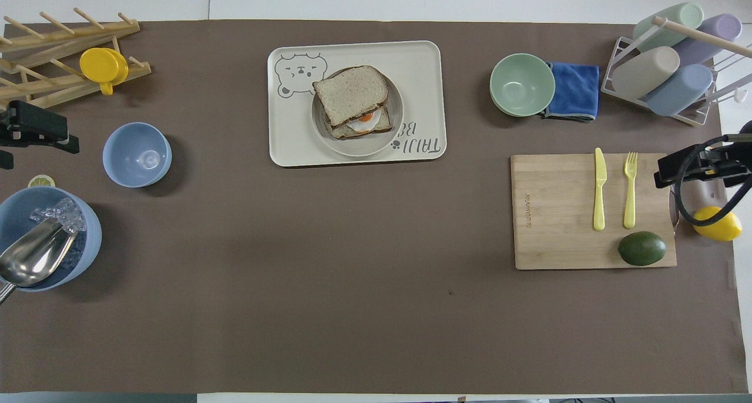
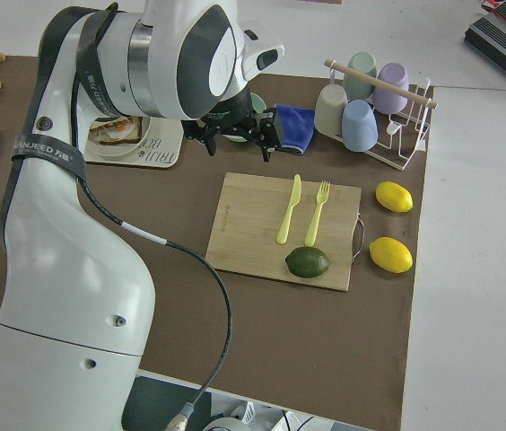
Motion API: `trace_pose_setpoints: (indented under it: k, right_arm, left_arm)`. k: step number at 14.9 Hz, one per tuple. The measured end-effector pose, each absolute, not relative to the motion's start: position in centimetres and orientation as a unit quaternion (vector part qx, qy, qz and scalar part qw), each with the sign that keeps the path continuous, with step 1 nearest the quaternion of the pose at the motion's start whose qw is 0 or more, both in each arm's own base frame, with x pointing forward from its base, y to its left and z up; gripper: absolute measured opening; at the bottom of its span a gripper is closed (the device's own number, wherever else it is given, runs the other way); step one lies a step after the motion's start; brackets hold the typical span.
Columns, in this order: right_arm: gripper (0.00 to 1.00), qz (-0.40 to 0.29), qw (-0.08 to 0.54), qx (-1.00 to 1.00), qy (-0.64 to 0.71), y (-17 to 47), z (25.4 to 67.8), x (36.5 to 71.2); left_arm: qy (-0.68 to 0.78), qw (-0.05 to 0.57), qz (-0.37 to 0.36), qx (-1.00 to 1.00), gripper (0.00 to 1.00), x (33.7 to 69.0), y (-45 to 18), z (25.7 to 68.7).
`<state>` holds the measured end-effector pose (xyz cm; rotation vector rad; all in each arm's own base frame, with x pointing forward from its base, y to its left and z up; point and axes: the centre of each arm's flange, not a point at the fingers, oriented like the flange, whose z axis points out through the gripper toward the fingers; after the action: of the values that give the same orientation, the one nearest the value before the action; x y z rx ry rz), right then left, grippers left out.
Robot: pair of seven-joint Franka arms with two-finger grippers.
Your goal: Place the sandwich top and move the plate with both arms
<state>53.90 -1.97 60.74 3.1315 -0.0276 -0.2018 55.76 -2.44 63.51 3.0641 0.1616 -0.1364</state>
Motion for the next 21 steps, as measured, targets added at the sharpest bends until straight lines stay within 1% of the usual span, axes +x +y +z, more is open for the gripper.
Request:
trace_pose_setpoints:
  k: [4, 8, 12, 16, 21]
  right_arm:
    - [1.00, -0.064, 0.002, 0.998, -0.009, -2.0, 60.7, 53.9]
    - [1.00, -0.064, 0.002, 0.998, -0.009, -2.0, 60.7, 53.9]
    - [1.00, -0.064, 0.002, 0.998, -0.009, -2.0, 60.7, 53.9]
    - [1.00, -0.064, 0.002, 0.998, -0.009, -2.0, 60.7, 53.9]
    - [1.00, -0.064, 0.002, 0.998, -0.009, -1.9, 60.7, 53.9]
  left_arm:
    - [0.021, 0.021, -0.069, 0.997, 1.00, 53.3, -5.3, 64.5]
    - [0.015, 0.020, -0.074, 0.997, 1.00, 51.5, -5.3, 63.2]
    - [0.015, 0.025, -0.034, 0.999, 1.00, 52.5, -5.2, 63.5]
    - [0.015, 0.027, -0.026, 0.999, 1.00, 54.1, -4.6, 62.7]
    - [0.008, 0.027, -0.024, 0.999, 1.00, 54.4, -5.0, 62.4]
